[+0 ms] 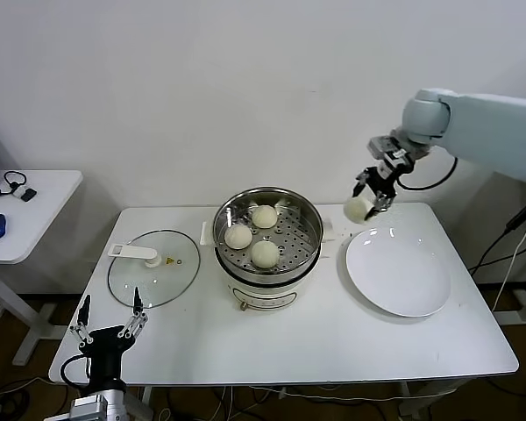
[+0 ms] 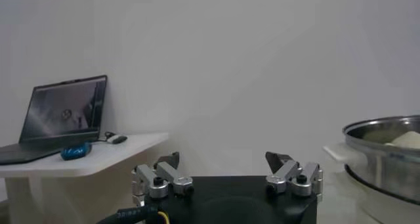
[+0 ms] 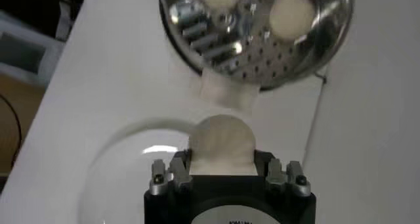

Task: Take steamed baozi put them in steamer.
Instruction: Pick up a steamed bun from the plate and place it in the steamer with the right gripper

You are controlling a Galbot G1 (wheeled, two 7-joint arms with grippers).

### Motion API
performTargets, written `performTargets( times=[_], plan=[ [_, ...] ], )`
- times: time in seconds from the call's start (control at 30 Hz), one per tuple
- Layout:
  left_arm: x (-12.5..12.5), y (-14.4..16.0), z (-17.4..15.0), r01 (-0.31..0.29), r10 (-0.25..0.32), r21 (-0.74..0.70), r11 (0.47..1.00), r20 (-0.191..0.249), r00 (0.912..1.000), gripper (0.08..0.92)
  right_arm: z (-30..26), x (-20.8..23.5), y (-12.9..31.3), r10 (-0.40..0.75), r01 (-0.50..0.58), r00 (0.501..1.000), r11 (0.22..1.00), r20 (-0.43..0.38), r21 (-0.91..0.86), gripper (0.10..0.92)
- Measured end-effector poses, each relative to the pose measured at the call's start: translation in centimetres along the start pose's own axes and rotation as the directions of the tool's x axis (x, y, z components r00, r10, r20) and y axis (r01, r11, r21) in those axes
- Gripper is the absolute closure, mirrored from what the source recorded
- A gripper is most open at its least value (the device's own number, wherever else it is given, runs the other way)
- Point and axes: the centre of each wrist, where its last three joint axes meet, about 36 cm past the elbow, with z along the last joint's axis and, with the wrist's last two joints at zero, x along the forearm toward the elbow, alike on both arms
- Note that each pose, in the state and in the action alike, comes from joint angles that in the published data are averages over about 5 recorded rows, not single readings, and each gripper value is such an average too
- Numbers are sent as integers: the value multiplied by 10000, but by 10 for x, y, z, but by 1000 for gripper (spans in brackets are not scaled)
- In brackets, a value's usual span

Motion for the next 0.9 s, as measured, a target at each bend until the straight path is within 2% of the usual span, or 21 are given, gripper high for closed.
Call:
performTargets(
  times=[0.27,0.53,0.9],
  plan=[
    [0,3,-2,63,-63,27,10000,34,10000,177,-61,1,-5,-116,124,9993,9996,347,-234,379],
    [1,6,-2,145,-144,-38,9999,64,9999,177,-85,-42,-20,-446,459,9984,9983,341,-368,377],
    [-1,10,3,266,-266,-95,9996,27,9996,177,-87,-104,-42,-523,545,9980,9963,349,-668,377]
  ],
)
